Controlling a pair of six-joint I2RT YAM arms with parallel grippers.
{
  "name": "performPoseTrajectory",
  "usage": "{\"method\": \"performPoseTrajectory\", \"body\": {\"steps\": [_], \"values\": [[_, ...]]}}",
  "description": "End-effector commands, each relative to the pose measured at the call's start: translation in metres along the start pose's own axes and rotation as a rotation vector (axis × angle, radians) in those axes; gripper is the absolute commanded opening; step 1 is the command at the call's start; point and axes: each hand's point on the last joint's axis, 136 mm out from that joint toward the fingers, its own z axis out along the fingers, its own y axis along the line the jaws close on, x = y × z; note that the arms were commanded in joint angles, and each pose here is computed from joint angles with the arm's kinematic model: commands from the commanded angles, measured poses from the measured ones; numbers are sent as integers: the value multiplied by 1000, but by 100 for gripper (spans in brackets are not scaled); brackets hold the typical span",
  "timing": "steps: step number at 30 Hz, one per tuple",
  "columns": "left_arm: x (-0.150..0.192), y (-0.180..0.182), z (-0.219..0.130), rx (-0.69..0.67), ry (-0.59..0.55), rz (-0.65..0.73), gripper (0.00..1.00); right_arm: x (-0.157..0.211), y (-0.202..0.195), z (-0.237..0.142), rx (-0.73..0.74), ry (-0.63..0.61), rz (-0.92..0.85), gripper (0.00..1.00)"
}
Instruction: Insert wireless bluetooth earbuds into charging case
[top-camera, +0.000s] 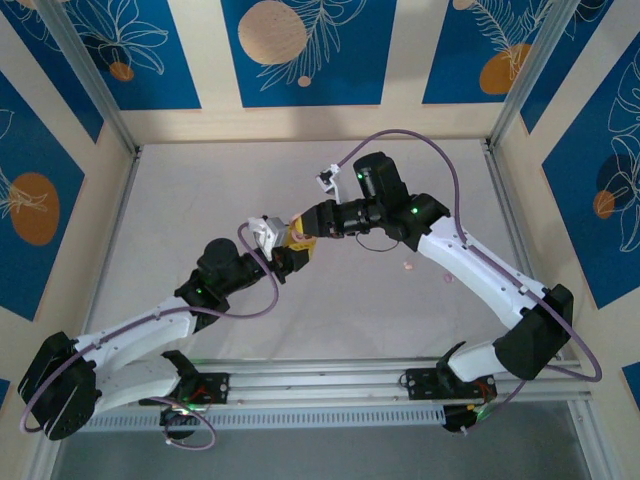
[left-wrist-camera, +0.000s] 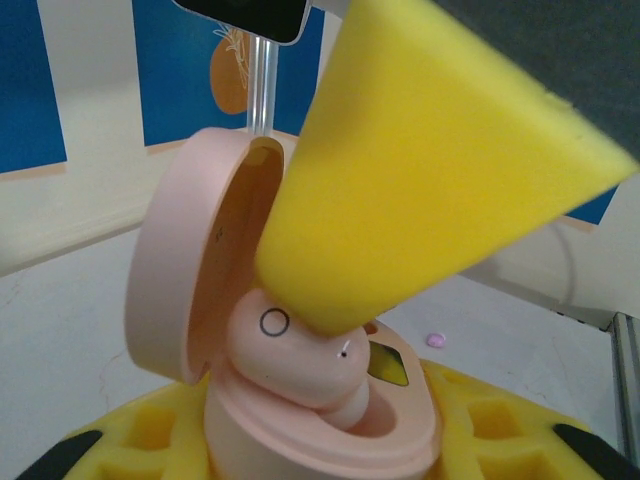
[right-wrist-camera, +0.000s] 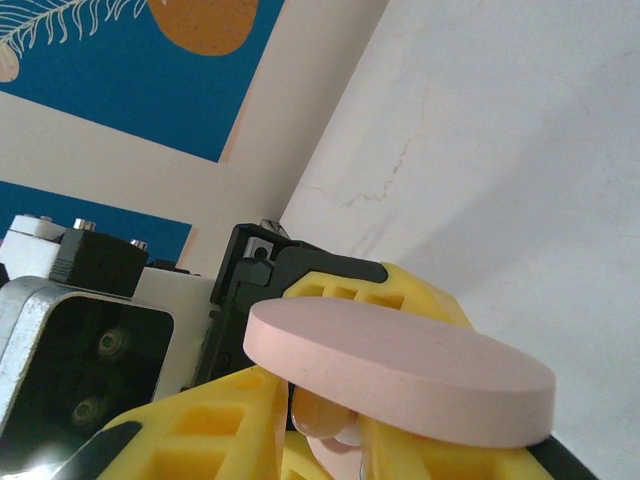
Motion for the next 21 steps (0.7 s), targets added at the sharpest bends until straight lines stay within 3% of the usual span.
{"method": "performPoseTrajectory", "body": {"steps": [1,21], "values": [[-32,-11,-3,35,-109,26,25,2,-2,-6,44,7,-9,27],[-32,-10,-4,27,-108,29,25,5,29,-31,-20,5,-106,31]]}}
